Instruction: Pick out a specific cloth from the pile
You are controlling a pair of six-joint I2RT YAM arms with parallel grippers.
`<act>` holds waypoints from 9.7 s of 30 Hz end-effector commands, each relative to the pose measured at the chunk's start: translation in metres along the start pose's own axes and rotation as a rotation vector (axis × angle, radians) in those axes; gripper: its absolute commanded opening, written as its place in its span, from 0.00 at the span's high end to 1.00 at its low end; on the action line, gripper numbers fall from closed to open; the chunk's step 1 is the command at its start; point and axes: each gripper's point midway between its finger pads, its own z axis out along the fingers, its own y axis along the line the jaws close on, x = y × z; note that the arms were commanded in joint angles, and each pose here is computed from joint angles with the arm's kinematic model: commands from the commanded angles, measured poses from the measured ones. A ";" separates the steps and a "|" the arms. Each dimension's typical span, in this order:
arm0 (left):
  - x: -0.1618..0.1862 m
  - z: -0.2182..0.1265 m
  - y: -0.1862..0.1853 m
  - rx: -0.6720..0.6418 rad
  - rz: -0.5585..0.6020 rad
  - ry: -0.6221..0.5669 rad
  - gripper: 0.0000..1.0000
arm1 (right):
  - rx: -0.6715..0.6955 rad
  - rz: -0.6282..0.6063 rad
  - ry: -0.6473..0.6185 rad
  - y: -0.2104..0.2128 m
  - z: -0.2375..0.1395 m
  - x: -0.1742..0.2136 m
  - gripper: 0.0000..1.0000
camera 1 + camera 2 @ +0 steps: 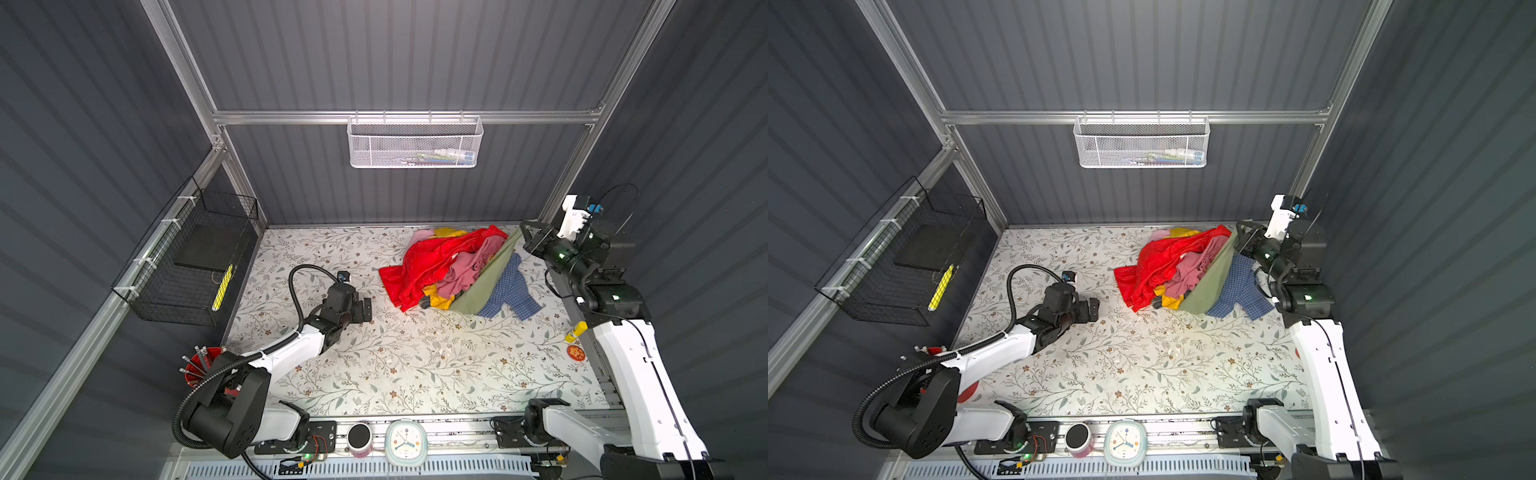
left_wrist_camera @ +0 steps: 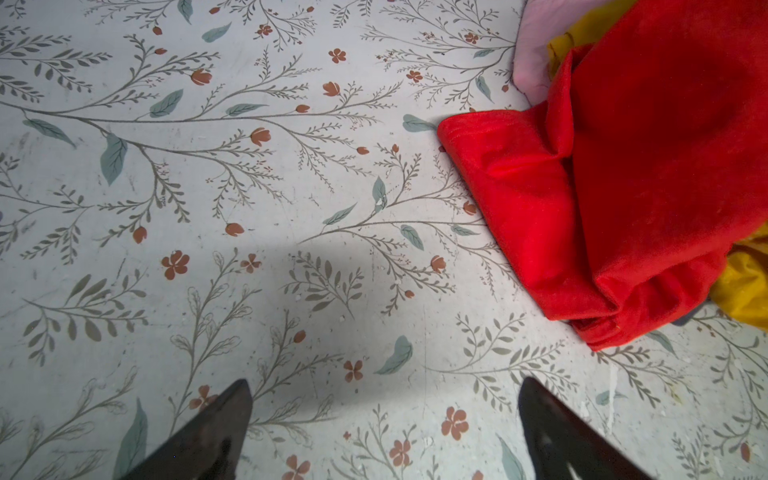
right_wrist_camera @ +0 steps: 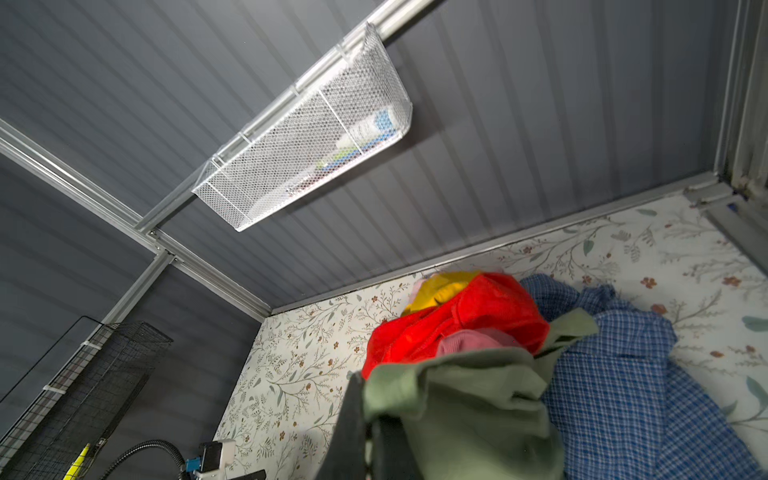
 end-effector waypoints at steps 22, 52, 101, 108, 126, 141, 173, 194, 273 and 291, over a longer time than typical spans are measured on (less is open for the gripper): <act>-0.023 -0.005 -0.066 0.127 0.138 -0.078 0.00 | -0.333 -0.296 -0.021 0.152 -0.003 -0.079 1.00; -0.040 -0.084 -0.092 0.152 0.194 -0.248 0.00 | 0.144 -0.126 0.629 -0.034 -0.032 0.227 1.00; -0.021 -0.088 -0.072 0.108 0.180 -0.199 0.00 | 0.103 -1.100 1.057 -0.031 -0.047 0.320 0.26; -0.019 -0.096 -0.061 0.083 0.166 -0.213 0.00 | 0.166 -1.323 1.170 -0.065 -0.041 0.349 0.03; -0.017 -0.103 -0.050 0.056 0.150 -0.222 0.00 | 0.457 -1.553 1.153 -0.145 0.018 0.396 0.48; -0.017 -0.111 -0.041 0.036 0.138 -0.233 0.00 | 0.426 -1.372 0.883 -0.084 0.011 0.320 1.00; -0.049 -0.160 -0.009 -0.050 0.070 -0.389 0.00 | -0.432 -0.745 0.245 0.180 -0.036 0.130 1.00; -0.054 -0.197 0.053 -0.302 -0.133 -0.468 0.00 | -0.839 -0.373 0.501 0.306 0.134 0.277 1.00; 0.033 0.012 0.027 -0.173 0.171 0.467 0.00 | 0.042 -0.466 0.520 -0.044 -0.030 0.241 0.01; 0.087 0.043 0.030 -0.155 0.230 0.723 0.61 | 0.085 -0.472 0.524 -0.062 -0.026 0.239 0.01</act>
